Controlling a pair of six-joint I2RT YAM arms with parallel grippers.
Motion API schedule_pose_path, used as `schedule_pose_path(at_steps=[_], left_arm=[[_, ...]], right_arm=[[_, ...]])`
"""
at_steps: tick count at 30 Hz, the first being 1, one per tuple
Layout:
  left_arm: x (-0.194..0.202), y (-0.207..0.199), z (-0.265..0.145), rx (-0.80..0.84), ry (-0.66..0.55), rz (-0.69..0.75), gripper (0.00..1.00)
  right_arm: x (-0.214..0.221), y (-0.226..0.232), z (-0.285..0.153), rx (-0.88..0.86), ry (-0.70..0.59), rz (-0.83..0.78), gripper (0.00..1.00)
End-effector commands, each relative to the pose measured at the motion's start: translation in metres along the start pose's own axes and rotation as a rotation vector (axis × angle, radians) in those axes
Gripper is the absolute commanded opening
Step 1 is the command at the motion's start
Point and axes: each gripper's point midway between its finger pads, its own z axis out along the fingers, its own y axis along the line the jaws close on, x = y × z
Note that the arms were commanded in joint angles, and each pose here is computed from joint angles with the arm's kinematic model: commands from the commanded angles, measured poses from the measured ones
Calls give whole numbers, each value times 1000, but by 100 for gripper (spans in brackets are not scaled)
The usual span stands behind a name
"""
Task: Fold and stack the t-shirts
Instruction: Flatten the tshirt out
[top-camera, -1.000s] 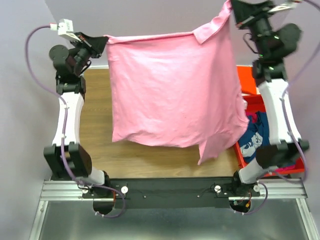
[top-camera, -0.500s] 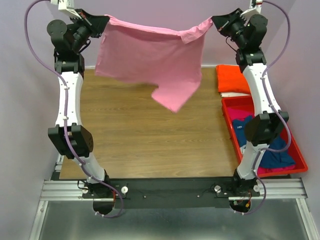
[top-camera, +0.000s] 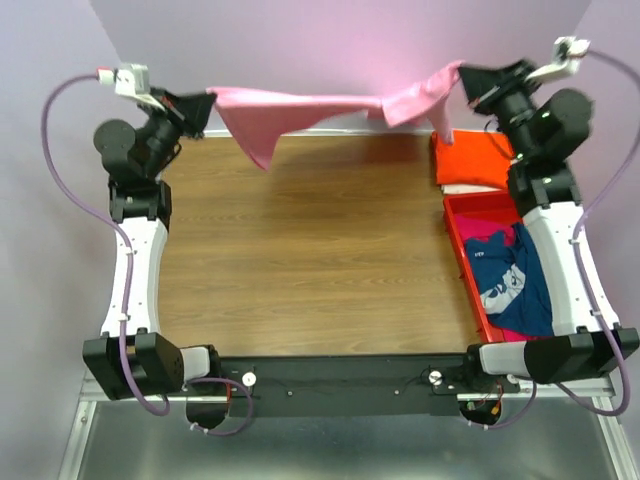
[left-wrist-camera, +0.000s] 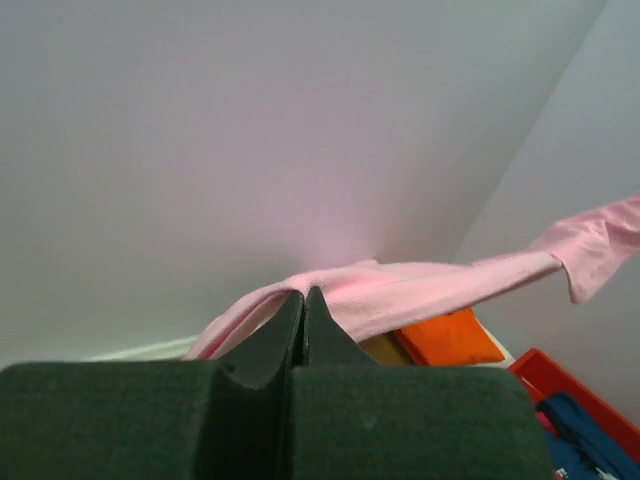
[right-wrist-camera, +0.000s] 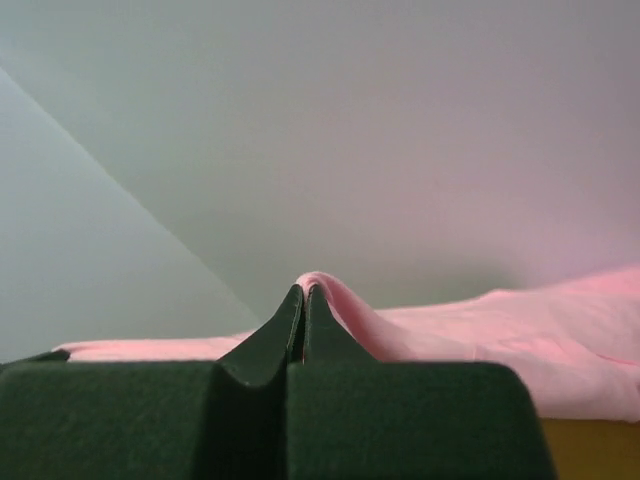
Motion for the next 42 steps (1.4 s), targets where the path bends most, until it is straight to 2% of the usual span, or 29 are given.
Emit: schedule_pose_path(at_steps=[1, 2, 3, 4, 7, 11, 12, 15, 16, 19, 22, 26, 32, 36, 42], left_arm=[[103, 53, -26, -183, 195, -145, 0], [122, 61, -34, -219, 233, -168, 0], [157, 72, -49, -273, 316, -212, 0], [172, 80, -57, -314, 352, -223, 0], [227, 98, -84, -415, 518, -291, 0], [261, 105, -97, -443, 638, -338, 0], [268, 107, -97, -442, 660, -343, 0], [278, 108, -96, -442, 692, -345, 0], [278, 108, -95, -439, 697, -344, 0], [285, 108, -95, -437, 719, -359, 0], [288, 109, -93, -436, 729, -360, 0], [291, 109, -93, -435, 743, -359, 0], [299, 111, -99, -448, 765, -365, 0], [301, 111, -99, -447, 773, -362, 0], [308, 113, -103, -448, 795, -360, 0]], right_arm=[[175, -134, -49, 456, 422, 197, 0], [197, -148, -66, 530, 489, 217, 0], [221, -161, -86, 605, 568, 232, 0], [257, -181, -121, 721, 700, 254, 0], [300, -199, -180, 881, 943, 257, 1], [327, -201, -218, 939, 1171, 273, 14], [328, -200, -220, 934, 1202, 265, 26], [339, -205, -220, 932, 1245, 268, 47], [340, -207, -214, 907, 1241, 258, 49], [349, -214, -209, 891, 1262, 245, 49], [368, -214, -212, 826, 1337, 270, 50], [388, -189, -204, 693, 1391, 280, 54], [409, -163, -196, 608, 1428, 143, 55], [412, -138, -154, 475, 1394, 16, 57], [449, -98, -137, 286, 1461, -56, 57]])
